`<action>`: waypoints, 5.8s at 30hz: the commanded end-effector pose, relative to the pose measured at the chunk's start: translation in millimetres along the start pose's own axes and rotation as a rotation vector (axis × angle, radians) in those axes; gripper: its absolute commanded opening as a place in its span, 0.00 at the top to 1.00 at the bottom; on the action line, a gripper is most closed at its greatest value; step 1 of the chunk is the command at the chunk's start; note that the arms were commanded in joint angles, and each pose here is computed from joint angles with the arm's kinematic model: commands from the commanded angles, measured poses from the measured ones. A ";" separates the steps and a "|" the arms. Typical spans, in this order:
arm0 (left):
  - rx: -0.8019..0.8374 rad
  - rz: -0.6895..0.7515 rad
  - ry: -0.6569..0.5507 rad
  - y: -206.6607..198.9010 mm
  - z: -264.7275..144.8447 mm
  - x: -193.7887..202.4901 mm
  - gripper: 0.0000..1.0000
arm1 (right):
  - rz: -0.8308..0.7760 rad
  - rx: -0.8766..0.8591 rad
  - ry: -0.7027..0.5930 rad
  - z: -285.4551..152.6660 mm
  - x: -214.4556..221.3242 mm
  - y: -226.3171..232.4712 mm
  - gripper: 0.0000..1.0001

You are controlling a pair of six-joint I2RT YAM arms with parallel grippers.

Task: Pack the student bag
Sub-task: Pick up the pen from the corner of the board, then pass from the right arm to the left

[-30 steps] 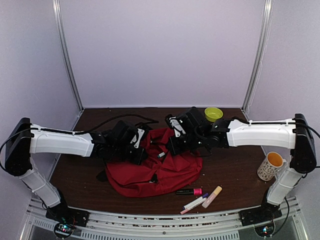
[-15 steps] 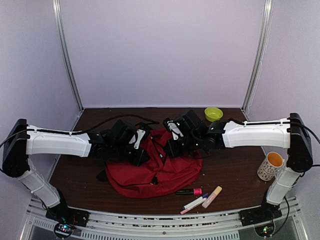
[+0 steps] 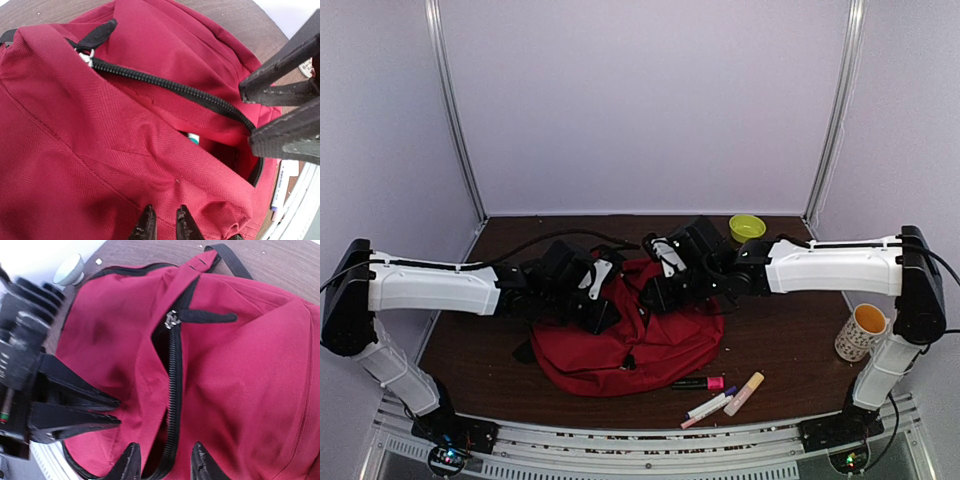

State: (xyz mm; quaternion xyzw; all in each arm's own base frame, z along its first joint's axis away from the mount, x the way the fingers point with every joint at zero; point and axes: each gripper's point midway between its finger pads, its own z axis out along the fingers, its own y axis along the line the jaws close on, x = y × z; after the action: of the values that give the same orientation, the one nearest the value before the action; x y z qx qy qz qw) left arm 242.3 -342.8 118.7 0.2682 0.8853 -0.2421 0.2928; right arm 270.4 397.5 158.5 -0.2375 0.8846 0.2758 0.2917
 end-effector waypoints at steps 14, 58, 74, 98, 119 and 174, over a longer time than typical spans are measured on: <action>0.007 0.101 -0.115 -17.5 -36.6 -20.4 0.81 | 0.141 0.278 -0.111 -91.5 29.5 -67.8 0.55; 0.031 0.234 -0.211 -44.9 -53.2 -23.1 0.76 | 0.602 0.574 0.414 -101.2 238.0 -133.7 0.09; 0.043 0.221 -0.212 -42.6 -52.1 -14.7 0.77 | 0.581 0.600 0.436 -89.7 237.5 -133.4 0.42; 0.057 0.221 -0.222 -46.1 -54.5 -17.2 0.76 | 0.561 0.618 0.306 -84.7 208.3 -150.0 0.86; 0.091 0.226 -0.281 -66.8 -72.2 -34.7 0.75 | 0.541 0.386 -0.113 -131.8 94.5 -116.7 0.89; 0.496 0.175 -0.192 -194.3 -25.4 -68.2 0.83 | 0.517 0.079 -0.359 -173.4 -18.3 -9.8 1.00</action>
State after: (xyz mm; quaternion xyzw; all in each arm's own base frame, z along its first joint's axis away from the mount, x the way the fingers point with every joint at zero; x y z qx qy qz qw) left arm 152.4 -488.5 223.6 0.3963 0.7421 -0.4517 0.2971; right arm 219.5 295.0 267.3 0.0318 0.8692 0.3404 0.3572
